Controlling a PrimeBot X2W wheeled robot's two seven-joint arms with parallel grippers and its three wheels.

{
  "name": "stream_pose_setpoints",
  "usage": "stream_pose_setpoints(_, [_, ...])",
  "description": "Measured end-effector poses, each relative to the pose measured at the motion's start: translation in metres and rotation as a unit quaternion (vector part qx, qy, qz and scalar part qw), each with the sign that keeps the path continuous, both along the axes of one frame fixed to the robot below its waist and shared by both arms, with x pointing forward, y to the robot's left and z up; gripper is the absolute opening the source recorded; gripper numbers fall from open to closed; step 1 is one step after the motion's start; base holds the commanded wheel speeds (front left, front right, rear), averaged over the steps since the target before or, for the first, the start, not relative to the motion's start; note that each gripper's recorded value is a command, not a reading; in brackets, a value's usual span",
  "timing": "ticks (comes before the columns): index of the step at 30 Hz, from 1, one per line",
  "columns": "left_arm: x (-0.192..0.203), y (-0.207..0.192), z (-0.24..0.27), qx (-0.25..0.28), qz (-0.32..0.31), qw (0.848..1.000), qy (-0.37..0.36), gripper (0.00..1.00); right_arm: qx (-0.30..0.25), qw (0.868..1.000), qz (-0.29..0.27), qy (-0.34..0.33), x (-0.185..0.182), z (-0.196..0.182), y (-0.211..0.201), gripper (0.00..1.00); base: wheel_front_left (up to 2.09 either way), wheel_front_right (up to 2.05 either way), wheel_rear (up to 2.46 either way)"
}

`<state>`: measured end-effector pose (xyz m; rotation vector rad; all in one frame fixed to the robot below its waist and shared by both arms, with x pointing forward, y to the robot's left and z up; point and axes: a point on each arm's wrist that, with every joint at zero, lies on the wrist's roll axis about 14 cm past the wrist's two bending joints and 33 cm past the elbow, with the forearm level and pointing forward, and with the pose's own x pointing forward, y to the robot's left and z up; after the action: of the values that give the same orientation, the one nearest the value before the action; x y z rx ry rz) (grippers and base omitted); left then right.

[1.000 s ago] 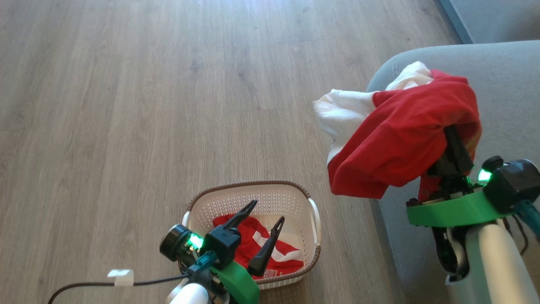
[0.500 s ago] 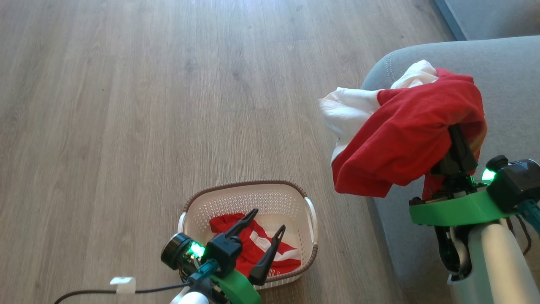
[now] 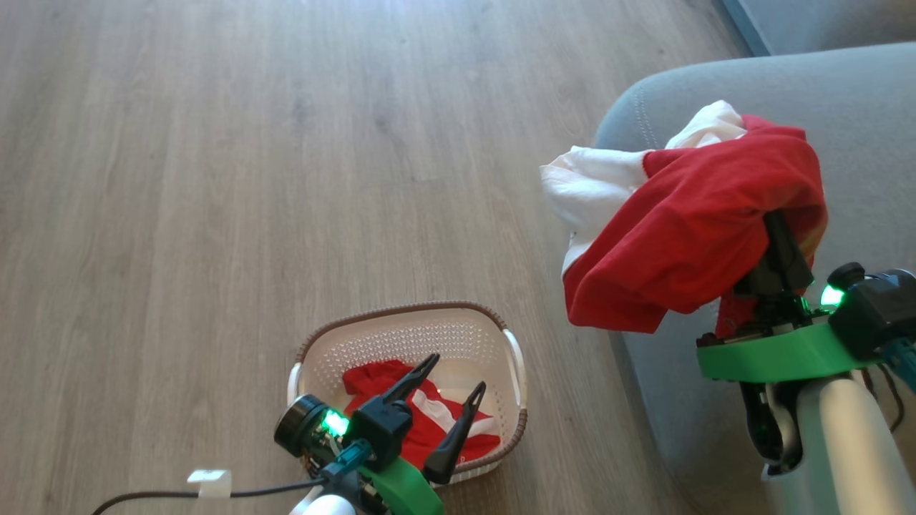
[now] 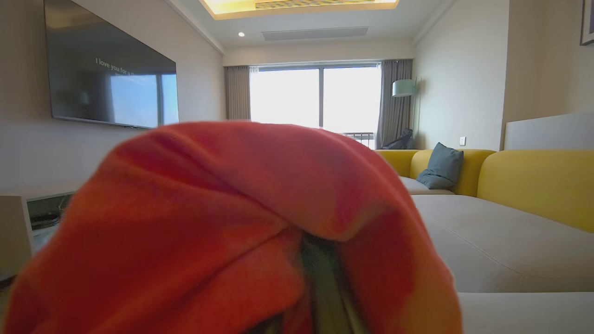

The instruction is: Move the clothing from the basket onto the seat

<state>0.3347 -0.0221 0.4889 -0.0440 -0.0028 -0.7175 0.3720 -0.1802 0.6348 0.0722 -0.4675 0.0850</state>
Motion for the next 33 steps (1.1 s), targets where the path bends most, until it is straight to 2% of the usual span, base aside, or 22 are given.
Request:
stream_pose_setpoints(8, [0.000,-0.024,-0.004,-0.004,-0.040,0.999,0.007,1.00,-0.009,0.999,-0.052,0.004,-0.009,-0.002,-0.032,0.00,0.00,0.00,0.00])
stream_pose_setpoints(16, [-0.010,-0.069,-0.008,-0.001,-0.123,0.992,0.010,1.00,-0.009,0.991,-0.134,0.002,-0.039,0.002,-0.084,0.00,0.00,0.00,0.00])
stream_pose_setpoints(25, [-0.027,-0.123,-0.005,-0.008,-0.224,0.975,0.000,1.00,-0.014,0.963,-0.269,0.003,-0.097,0.006,-0.159,0.00,0.00,0.00,0.00])
stream_pose_setpoints(33, [-0.034,-0.150,-0.009,-0.012,-0.286,0.958,0.001,1.00,-0.019,0.943,-0.333,0.012,-0.121,0.004,-0.190,0.00,0.00,0.00,0.00])
